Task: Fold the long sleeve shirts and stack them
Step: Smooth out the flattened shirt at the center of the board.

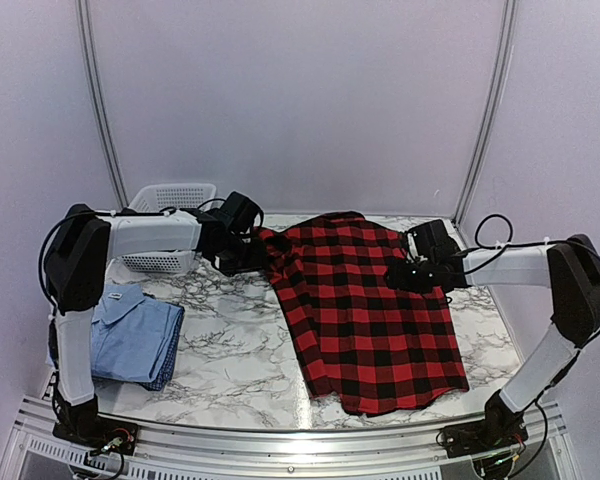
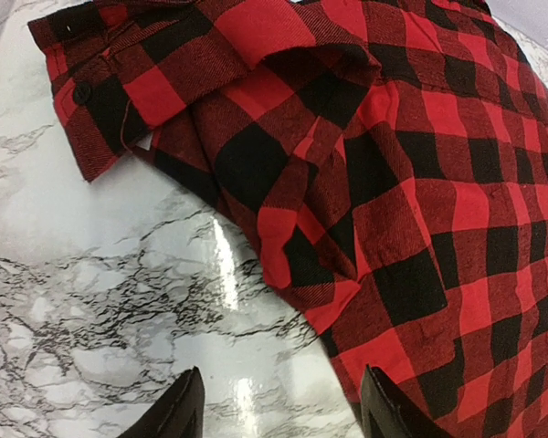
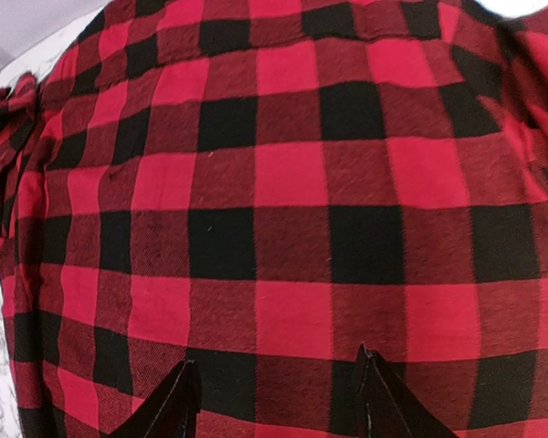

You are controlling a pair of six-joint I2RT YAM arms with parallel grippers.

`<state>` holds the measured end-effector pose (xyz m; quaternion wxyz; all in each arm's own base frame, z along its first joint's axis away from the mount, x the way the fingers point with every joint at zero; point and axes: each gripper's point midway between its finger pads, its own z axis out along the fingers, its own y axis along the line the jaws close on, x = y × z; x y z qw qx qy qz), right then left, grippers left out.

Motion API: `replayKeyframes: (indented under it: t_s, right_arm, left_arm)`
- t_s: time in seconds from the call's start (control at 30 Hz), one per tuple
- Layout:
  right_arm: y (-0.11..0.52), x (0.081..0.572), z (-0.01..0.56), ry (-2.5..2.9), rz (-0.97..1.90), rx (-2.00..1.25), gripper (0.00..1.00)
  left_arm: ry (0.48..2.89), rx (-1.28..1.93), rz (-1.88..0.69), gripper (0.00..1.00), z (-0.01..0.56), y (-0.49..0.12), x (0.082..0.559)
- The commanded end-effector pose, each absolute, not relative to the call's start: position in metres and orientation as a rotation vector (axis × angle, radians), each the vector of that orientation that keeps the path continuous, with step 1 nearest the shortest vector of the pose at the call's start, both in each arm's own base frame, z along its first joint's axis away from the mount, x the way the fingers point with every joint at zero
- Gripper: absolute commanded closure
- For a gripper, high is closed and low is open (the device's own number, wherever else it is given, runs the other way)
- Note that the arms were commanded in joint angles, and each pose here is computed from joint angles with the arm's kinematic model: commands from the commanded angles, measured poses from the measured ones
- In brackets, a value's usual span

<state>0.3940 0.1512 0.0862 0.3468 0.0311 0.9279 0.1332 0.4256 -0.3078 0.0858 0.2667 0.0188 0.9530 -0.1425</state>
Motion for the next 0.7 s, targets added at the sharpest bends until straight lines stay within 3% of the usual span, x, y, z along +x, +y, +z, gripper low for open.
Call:
replayKeyframes:
  t_s: [0.0, 0.2, 0.33, 0.53, 0.67]
  right_arm:
    - [0.169, 0.39, 0.08, 2.419, 0.366, 0.048, 0.47]
    - [0.174, 0.381, 0.067, 2.447, 0.378, 0.036, 0.49]
    - [0.169, 0.376, 0.059, 2.462, 0.352, 0.037, 0.5]
    - [0.159, 0.371, 0.048, 2.489, 0.285, 0.064, 0.51]
    - [0.146, 0.367, 0.036, 2.518, 0.231, 0.091, 0.52]
  left_arm:
    - [2.52, 0.003, -0.501, 0.43, 0.083, -0.332, 0.449]
    - [2.529, -0.103, -0.4, 0.66, 0.057, -0.322, 0.462]
    - [2.524, -0.156, -0.341, 0.74, 0.049, -0.31, 0.464]
    - [2.513, -0.164, -0.318, 0.98, 0.05, -0.296, 0.476]
    - [2.507, -0.171, -0.311, 1.0, 0.057, -0.272, 0.487]
